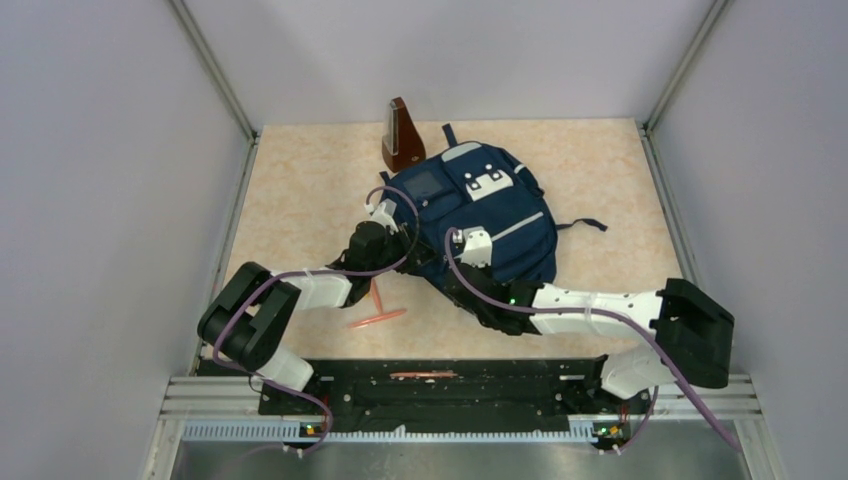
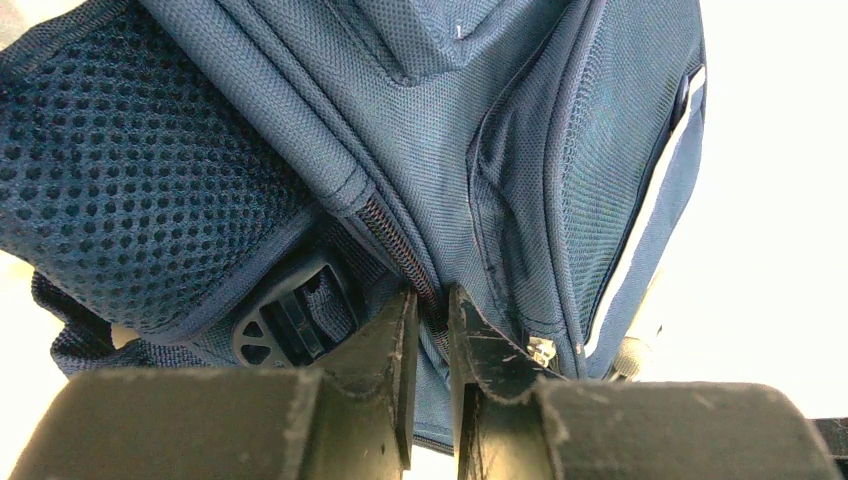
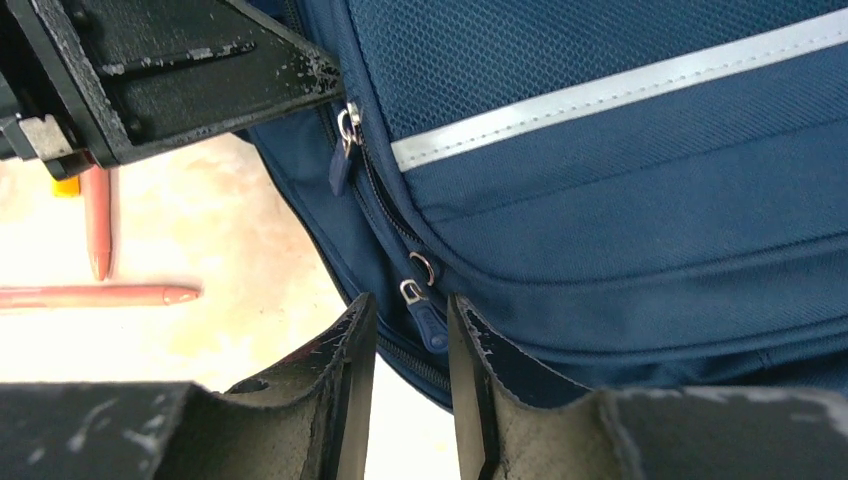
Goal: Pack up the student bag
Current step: Zip the student bag at the center of the board.
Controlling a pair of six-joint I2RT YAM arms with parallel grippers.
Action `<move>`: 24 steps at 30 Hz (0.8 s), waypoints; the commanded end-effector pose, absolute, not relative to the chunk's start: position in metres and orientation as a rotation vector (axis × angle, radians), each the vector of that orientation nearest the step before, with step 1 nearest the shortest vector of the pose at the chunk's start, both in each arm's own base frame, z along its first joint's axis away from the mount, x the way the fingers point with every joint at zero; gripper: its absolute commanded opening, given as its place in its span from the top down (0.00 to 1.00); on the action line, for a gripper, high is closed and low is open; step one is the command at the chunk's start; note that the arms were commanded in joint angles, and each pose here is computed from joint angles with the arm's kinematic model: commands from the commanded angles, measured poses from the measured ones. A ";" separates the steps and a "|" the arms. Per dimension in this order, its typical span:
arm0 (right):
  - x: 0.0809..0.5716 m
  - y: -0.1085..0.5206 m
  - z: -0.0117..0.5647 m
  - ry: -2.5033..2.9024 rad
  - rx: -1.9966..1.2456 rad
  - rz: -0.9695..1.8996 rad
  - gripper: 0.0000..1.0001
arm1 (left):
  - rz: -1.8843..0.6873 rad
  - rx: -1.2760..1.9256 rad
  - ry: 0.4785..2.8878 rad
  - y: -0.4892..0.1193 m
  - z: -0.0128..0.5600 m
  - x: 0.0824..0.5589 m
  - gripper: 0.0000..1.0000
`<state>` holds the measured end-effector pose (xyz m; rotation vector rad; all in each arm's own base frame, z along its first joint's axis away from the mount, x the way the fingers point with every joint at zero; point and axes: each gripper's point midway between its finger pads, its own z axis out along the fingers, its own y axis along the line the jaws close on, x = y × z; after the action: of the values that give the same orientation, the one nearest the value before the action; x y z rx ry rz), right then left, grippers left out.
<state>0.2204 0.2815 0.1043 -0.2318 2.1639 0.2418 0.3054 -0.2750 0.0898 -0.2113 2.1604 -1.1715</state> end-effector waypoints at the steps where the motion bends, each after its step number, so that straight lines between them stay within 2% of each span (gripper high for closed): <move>1: 0.234 0.296 0.119 2.106 -0.206 0.239 0.70 | -1.181 -0.169 2.122 -0.279 0.102 0.311 0.83; 13: 0.224 0.294 0.103 2.169 -0.212 0.223 0.78 | -1.177 -0.162 2.114 -0.278 0.106 0.312 0.84; 24: 0.210 0.291 0.104 2.171 -0.207 0.203 0.78 | -1.178 -0.159 2.115 -0.278 0.107 0.310 0.84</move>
<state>0.2102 0.2869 0.0881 -0.2536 2.1933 0.1758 0.3051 -0.2747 0.0888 -0.2130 2.1685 -1.1675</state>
